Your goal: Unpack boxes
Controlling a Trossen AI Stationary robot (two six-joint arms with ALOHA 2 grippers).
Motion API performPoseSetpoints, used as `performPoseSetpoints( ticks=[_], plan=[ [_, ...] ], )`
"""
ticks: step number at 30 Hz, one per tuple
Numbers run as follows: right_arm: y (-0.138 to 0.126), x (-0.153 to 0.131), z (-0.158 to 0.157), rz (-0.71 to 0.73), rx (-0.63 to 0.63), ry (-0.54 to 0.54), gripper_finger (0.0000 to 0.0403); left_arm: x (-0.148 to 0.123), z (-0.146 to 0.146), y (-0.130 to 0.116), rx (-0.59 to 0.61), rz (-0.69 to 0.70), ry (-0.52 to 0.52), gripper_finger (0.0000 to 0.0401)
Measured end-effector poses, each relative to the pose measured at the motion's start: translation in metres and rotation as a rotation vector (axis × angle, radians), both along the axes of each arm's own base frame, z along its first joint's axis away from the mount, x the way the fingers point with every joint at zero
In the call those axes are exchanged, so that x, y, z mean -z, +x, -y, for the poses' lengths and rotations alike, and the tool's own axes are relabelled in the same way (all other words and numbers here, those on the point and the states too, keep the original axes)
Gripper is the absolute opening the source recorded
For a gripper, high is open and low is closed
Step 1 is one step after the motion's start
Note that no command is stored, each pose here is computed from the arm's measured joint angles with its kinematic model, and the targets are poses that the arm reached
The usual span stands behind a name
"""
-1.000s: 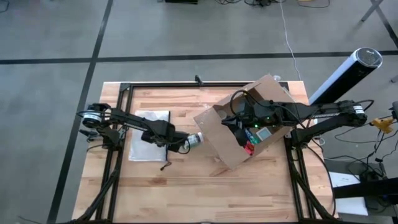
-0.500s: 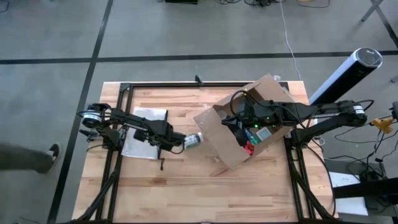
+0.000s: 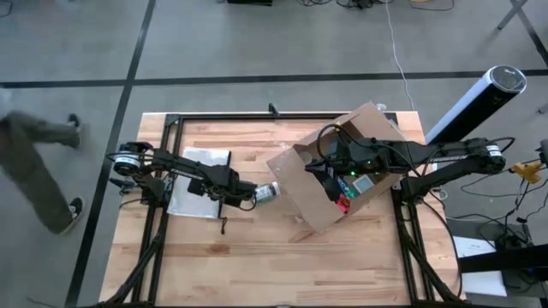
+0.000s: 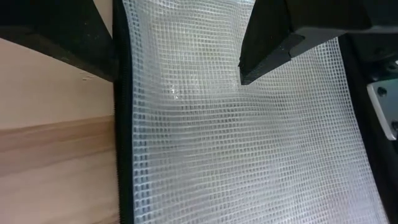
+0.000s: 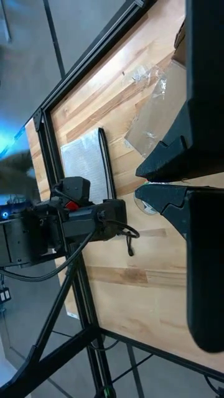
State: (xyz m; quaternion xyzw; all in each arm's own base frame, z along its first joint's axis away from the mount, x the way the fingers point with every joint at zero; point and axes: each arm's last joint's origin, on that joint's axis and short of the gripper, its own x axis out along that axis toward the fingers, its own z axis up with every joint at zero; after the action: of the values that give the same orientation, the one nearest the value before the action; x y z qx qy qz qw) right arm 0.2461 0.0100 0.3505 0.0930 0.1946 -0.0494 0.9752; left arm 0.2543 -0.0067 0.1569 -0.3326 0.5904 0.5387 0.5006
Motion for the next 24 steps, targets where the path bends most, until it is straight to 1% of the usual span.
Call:
performPoseSetpoints(
  ticks=[10,12,15,24],
  plan=[
    [0.0,0.0,0.0,-0.006,-0.015,0.003,0.0,0.008,0.0,-0.011,-0.059,-0.056,0.009,0.0309],
    [0.0,0.001,-0.001,-0.006,-0.017,0.0,0.0,0.012,0.0,-0.015,-0.074,-0.071,0.007,0.0297],
    [0.0,0.001,-0.001,-0.007,-0.018,0.0,0.0,0.018,0.0,-0.02,-0.079,-0.079,-0.007,0.025],
    [0.0,0.0,0.0,-0.006,-0.017,-0.009,0.0,0.02,0.001,-0.016,-0.045,-0.03,-0.034,0.0049]
  ],
)
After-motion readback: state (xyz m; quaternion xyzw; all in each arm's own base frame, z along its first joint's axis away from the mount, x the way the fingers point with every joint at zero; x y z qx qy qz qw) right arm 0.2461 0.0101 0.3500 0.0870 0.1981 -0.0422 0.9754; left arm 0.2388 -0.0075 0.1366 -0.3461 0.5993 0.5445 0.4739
